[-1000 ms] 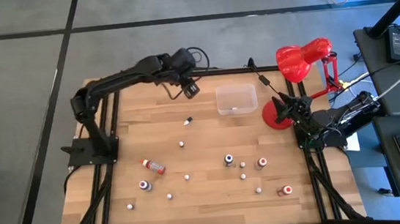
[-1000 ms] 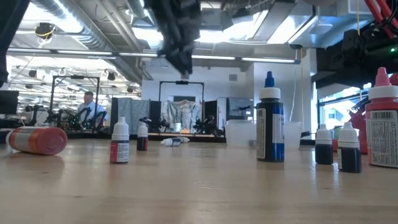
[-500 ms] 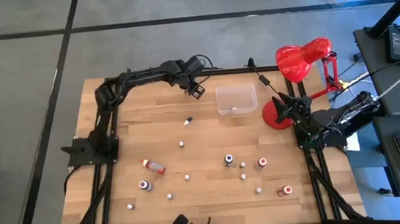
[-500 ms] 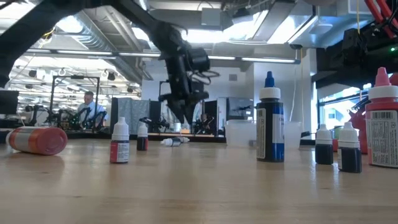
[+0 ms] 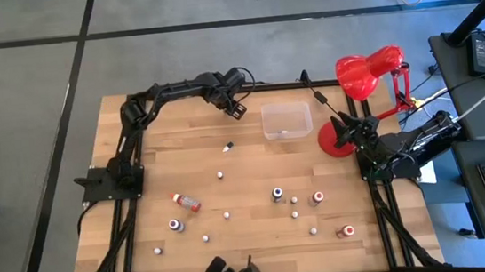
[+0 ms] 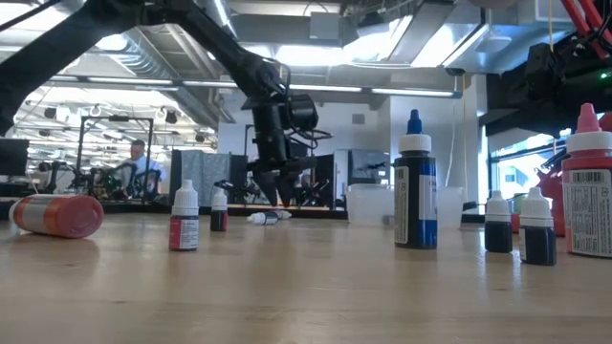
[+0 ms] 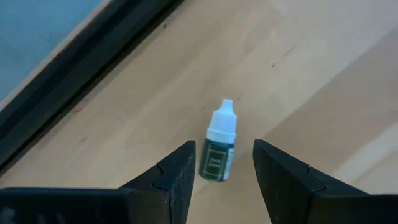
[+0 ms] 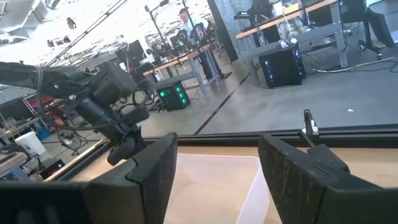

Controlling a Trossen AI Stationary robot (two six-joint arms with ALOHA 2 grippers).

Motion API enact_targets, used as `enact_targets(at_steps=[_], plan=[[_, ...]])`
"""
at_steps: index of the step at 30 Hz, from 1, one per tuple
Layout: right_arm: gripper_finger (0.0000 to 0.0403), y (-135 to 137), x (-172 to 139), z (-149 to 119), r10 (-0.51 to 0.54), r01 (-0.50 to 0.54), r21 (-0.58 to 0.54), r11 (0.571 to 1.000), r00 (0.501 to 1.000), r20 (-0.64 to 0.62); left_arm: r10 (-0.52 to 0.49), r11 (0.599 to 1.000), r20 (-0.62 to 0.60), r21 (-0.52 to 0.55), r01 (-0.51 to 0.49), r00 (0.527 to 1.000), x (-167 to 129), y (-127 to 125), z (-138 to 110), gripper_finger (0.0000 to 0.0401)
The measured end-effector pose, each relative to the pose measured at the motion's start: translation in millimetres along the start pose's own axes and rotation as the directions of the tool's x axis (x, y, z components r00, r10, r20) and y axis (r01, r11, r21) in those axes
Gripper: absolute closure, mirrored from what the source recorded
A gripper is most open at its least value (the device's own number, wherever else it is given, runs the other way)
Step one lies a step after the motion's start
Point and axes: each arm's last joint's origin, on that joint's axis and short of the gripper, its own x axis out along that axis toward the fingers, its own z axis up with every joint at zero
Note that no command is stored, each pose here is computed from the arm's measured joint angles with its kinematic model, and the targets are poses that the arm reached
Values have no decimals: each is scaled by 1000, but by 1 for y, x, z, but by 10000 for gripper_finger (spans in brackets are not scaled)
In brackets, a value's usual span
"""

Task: Pick & Place food coloring
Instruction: Put the small dark green food coloring bottle in the transparent bin

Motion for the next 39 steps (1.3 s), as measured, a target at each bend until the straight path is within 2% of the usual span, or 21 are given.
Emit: enact_targets(at_steps=[8, 18, 23, 27, 39], plan=[[176, 0, 0, 0, -1, 1, -2, 1000, 1000, 0, -19, 1000, -23, 7, 19, 1000, 3, 1, -2, 244], [176, 0, 0, 0, -9, 9, -5, 1000, 1000, 3, -13, 997, -44, 80, 16, 999, 4, 3, -4, 244], [176, 0, 0, 0, -9, 9, -5, 1000, 1000, 4, -48, 993, -93, 106, 58, 994, 22, 3, -7, 244], [176, 0, 0, 0, -10, 10, -5, 1000, 1000, 4, -44, 994, -97, 97, 53, 994, 28, 2, -7, 245], [176, 0, 0, 0, -10, 10, -6, 1000, 1000, 4, -37, 996, -65, 78, 42, 997, 27, 1, -5, 316]])
